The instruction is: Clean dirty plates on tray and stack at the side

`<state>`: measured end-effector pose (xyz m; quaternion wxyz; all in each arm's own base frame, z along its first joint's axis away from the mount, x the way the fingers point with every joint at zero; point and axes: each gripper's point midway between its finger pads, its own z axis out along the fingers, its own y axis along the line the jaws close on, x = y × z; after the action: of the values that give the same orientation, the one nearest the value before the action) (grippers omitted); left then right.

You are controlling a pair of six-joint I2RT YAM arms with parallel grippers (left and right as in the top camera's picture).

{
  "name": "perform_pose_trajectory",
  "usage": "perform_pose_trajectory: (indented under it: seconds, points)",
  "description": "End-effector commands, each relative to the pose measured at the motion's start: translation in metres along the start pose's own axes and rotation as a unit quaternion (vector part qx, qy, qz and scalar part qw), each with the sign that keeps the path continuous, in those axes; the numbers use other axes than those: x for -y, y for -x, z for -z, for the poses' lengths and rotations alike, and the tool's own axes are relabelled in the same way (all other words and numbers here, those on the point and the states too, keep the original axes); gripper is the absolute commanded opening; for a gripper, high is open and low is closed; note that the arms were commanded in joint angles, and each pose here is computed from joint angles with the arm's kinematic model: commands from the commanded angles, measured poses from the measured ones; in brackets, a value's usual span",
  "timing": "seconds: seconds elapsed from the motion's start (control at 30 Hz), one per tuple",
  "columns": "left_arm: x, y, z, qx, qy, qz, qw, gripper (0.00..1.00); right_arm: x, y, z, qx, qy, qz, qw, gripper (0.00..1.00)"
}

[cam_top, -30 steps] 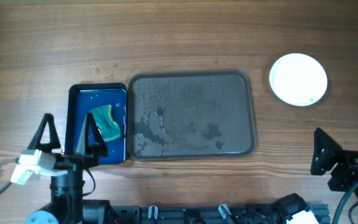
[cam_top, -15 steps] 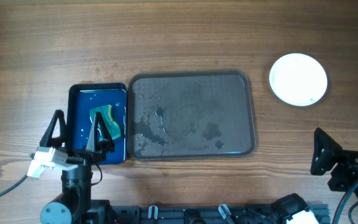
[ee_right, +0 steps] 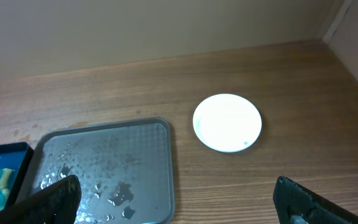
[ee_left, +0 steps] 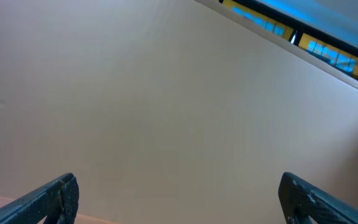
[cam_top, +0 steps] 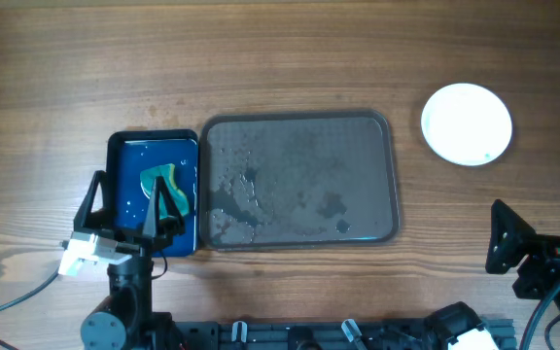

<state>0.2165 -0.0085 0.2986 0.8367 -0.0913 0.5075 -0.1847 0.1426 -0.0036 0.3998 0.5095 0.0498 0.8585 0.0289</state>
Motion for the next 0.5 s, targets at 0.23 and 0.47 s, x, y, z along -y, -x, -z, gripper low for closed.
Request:
perform_pose_trajectory:
  seconds: [0.23, 0.47]
  points:
    - [-0.033, -0.065, 0.011, -0.119, 0.059, -0.003, 0.991, 1.0, 0.002, 0.002, 0.001, 0.005, -0.005, -0.003, 1.0, 1.0]
    - [-0.059, -0.126, 0.04, -0.254, 0.11, 0.002, 0.961, 1.0, 0.002, 0.002, 0.001, 0.005, -0.005, -0.003, 1.0, 1.0]
